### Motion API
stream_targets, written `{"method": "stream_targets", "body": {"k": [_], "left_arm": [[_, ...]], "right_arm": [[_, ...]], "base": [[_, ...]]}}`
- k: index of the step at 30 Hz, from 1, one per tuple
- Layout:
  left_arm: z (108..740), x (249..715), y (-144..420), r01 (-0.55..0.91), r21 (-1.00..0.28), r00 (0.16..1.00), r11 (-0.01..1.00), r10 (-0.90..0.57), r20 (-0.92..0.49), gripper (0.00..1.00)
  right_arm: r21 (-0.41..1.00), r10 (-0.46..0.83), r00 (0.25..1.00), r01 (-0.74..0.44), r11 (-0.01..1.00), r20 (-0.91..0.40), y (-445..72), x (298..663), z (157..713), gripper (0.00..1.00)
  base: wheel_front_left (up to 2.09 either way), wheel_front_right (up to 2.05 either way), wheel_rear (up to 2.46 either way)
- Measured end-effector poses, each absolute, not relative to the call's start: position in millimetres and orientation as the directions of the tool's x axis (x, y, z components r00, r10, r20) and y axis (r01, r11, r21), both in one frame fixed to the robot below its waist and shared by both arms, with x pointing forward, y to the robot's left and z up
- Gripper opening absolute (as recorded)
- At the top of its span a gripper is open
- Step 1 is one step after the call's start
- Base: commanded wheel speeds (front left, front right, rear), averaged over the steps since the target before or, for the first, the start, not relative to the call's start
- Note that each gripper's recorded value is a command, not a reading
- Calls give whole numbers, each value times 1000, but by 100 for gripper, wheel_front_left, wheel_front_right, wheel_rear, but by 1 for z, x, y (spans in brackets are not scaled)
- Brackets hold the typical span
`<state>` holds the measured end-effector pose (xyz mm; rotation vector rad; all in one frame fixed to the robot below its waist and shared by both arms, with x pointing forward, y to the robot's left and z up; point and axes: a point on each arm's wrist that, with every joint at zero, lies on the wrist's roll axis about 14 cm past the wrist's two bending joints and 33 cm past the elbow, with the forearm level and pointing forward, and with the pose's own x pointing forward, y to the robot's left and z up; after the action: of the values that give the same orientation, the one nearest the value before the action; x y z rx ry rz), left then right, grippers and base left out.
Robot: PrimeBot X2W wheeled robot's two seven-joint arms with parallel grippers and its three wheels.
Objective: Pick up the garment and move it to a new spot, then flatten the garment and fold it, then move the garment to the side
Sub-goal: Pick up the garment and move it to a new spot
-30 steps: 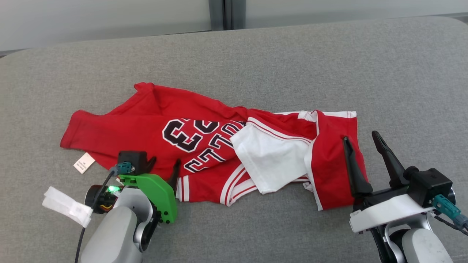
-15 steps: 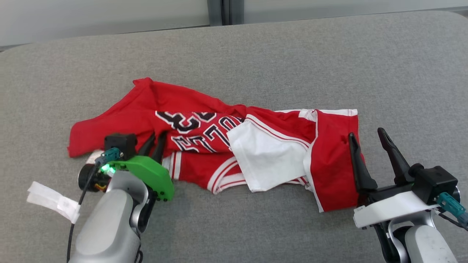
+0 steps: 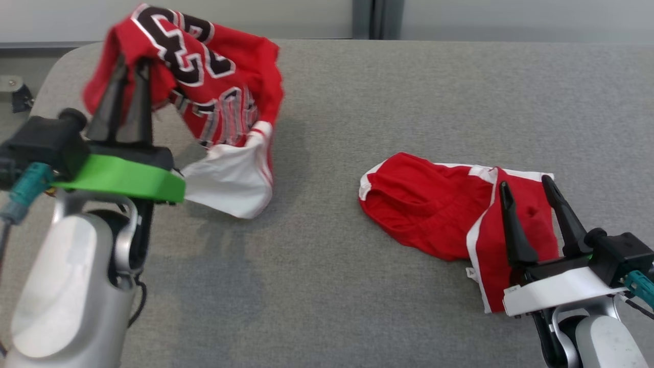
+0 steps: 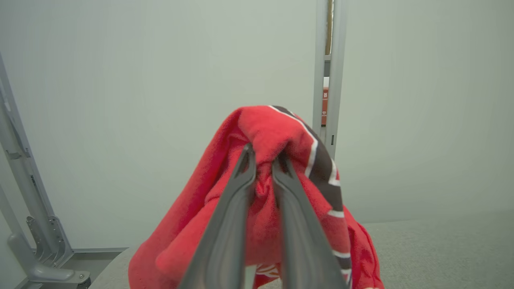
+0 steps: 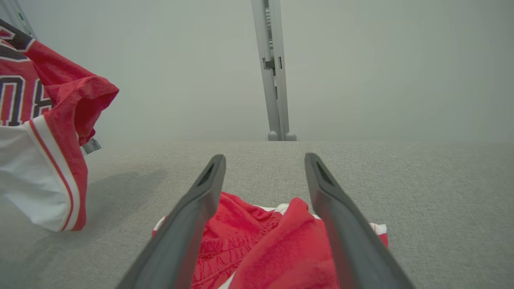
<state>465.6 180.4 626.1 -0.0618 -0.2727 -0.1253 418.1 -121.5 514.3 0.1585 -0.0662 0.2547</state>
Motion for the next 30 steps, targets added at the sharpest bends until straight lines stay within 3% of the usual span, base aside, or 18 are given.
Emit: {"method": "stream_targets", "body": {"k": [8, 18, 24, 30], "left_arm": [[664, 458, 270, -60, -23, 945, 998, 64, 321, 0], [605, 476, 378, -325, -80, 915, 942, 334, 226, 0], [492, 492, 378, -374, -117, 927, 920, 371, -46, 0], [390, 471, 362, -445, -169, 869, 879, 378, -319, 0]], "right_arm": [[118, 367, 924, -378, 918, 105, -83, 440, 522, 100], [107, 466, 883, -469, 877, 53, -56, 476, 496, 100], [122, 474, 880, -468, 875, -29, -61, 492, 457, 100], [127, 471, 880, -461, 878, -62, -65, 499, 439, 100]], "base": [[0, 0, 0], [0, 0, 0], [0, 0, 0], [0, 0, 0]]}}
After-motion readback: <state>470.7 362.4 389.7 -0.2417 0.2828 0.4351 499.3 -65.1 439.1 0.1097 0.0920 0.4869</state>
